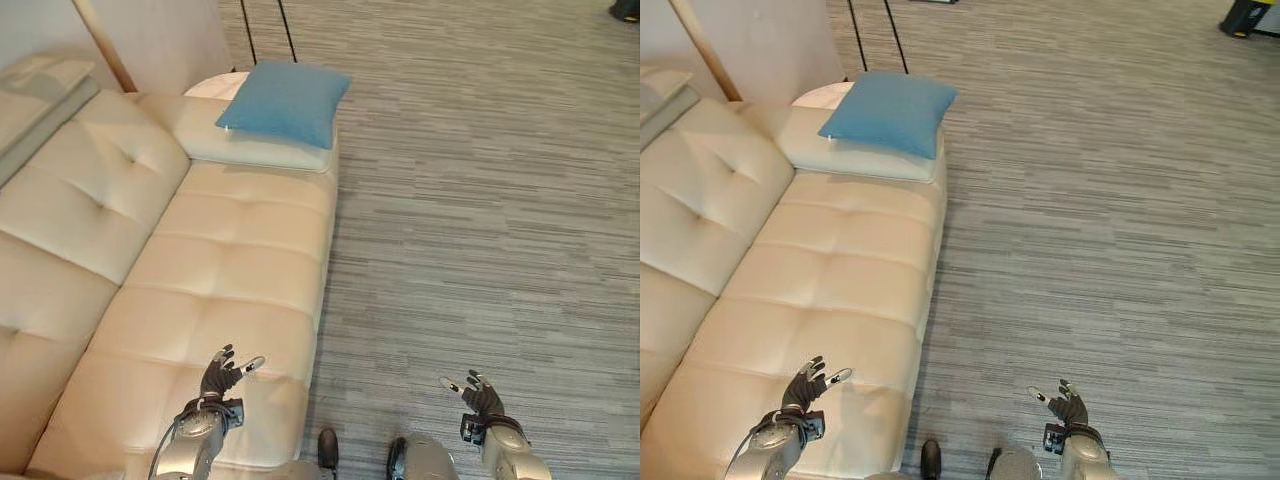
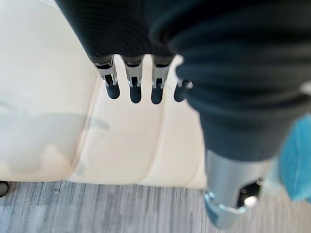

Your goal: Pick up all the scattered cushions and arrange them neatly on the sofa.

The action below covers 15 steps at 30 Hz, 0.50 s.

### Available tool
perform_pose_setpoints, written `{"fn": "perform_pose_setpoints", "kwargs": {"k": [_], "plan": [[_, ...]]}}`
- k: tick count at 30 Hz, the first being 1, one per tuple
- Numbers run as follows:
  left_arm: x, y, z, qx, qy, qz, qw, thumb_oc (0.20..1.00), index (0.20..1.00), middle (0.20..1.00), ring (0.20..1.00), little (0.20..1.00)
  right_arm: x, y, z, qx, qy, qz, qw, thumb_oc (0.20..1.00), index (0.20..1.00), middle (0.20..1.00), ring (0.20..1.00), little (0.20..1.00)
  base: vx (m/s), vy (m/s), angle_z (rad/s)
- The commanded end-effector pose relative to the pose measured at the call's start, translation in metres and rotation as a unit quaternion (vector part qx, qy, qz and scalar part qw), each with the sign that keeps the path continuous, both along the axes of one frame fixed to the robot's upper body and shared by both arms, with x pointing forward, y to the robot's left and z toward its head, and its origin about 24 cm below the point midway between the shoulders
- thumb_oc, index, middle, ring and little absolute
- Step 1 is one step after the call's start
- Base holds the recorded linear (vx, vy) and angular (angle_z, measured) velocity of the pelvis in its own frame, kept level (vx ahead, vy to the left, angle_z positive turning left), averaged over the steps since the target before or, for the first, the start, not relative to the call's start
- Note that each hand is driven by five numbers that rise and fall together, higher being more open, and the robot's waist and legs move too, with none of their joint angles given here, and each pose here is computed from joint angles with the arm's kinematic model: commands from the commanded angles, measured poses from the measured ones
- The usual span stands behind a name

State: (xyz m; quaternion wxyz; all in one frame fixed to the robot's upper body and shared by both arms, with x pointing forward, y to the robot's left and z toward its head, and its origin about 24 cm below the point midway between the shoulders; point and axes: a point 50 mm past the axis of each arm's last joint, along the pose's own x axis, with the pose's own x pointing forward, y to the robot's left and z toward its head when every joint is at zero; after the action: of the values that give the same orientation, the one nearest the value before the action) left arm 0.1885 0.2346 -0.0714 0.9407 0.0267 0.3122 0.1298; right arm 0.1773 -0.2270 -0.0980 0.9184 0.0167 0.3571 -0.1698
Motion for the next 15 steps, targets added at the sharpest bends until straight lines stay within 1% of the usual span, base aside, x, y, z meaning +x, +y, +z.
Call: {"fn": "perform_pose_setpoints", "kwargs": {"k": [1,4,7,10,15], "plan": [[0.005,0.002,0.009,0.024,-0.026,-0.019,0.999,1.000,1.000,1.000,1.000,1.000,-0.002,-0.013,0.005,-0.013,-0.014,-0.020,1.000,1.000,1.000,1.000,1.000,1.000,0.45,-0.172,-0.35],[0.008,-0.001,0.010,0.032,-0.031,-0.035,0.998,1.000,1.000,1.000,1.000,1.000,-0.010,-0.015,0.001,-0.008,-0.005,-0.042,0.999,1.000,1.000,1.000,1.000,1.000,0.45,-0.162,-0.19],[0.008,-0.010,0.006,0.020,-0.027,-0.042,0.999,1.000,1.000,1.000,1.000,1.000,-0.017,-0.016,-0.003,0.001,0.002,-0.055,0.998,1.000,1.000,1.000,1.000,1.000,0.51,-0.169,0.02],[0.006,-0.020,0.000,-0.012,-0.019,-0.037,0.999,1.000,1.000,1.000,1.000,1.000,-0.024,-0.025,-0.006,-0.006,0.015,-0.061,0.998,1.000,1.000,1.000,1.000,1.000,0.55,-0.272,0.22],[0.008,-0.024,-0.003,-0.018,-0.011,-0.043,0.999,1.000,1.000,1.000,1.000,1.000,-0.023,-0.031,-0.004,-0.007,0.012,-0.056,0.998,1.000,1.000,1.000,1.000,1.000,0.30,-0.232,0.07]]}}
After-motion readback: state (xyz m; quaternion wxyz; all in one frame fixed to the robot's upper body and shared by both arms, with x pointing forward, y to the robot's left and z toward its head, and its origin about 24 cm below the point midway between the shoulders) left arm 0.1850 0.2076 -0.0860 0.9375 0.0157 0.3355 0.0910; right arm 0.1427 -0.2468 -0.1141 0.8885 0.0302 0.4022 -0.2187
